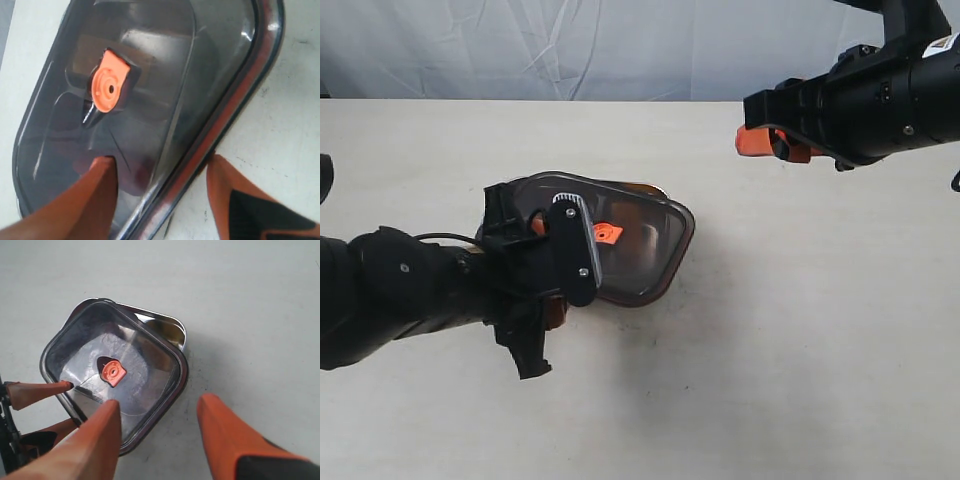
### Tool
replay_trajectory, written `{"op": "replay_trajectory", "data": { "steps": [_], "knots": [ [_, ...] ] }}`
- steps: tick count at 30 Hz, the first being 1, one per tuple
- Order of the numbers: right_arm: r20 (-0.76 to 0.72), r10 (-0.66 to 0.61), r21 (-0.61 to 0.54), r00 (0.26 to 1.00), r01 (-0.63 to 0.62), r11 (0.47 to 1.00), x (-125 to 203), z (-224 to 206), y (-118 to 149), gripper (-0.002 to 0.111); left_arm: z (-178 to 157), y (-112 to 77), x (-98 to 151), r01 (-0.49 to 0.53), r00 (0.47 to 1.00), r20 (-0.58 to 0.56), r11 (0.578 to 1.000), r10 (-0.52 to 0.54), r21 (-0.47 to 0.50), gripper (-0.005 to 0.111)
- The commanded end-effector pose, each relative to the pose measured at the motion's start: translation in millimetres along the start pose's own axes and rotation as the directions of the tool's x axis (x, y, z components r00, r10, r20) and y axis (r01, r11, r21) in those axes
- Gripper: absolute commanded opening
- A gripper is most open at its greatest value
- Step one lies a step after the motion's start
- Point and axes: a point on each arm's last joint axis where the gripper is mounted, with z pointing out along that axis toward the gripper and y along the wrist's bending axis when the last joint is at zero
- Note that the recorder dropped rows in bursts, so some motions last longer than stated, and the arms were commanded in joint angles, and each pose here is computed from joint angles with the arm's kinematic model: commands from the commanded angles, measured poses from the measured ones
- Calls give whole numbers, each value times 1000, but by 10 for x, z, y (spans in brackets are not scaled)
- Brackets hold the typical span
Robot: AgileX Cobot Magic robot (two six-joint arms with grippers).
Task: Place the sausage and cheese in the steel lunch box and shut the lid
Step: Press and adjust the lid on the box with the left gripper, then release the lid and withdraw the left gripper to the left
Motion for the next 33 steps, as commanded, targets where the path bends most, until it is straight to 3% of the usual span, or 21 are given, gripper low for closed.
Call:
{"op": "replay_trajectory", "data": {
  "steps": [1, 7, 15, 25, 28, 31, 33],
  "knots": [
    [10, -10, 8, 1000, 10, 1000, -13, -27, -10, 49, 0, -43, 12, 37, 999, -6, 999, -37, 27, 52],
    [9, -12, 9, 1000, 12, 1000, -13, -27, -11, 49, -4, -61, 5, 41, 999, 1, 998, -41, 48, 52],
    [8, -19, 13, 1000, 19, 1000, -12, -28, -15, 49, -116, 31, -34, 64, 997, 31, 998, -64, -4, 52],
    [-2, 31, 14, 1000, -31, 999, 16, -16, -23, 49, -339, 153, -22, 180, 983, 62, 980, -174, -89, 52],
    [-34, 85, 28, 996, -84, 996, 140, 41, -69, 49, -447, 238, 79, 265, 964, 36, 943, -263, -203, 52],
    [-65, 126, 53, 990, -123, 991, 311, 143, -147, 48, -616, 403, 154, 330, 939, 34, 870, -341, -366, 47],
    [-75, 169, 69, 983, -164, 984, 410, 208, -195, 38, -721, 480, 187, 355, 926, 45, 826, -374, -437, 39]
  ]
}}
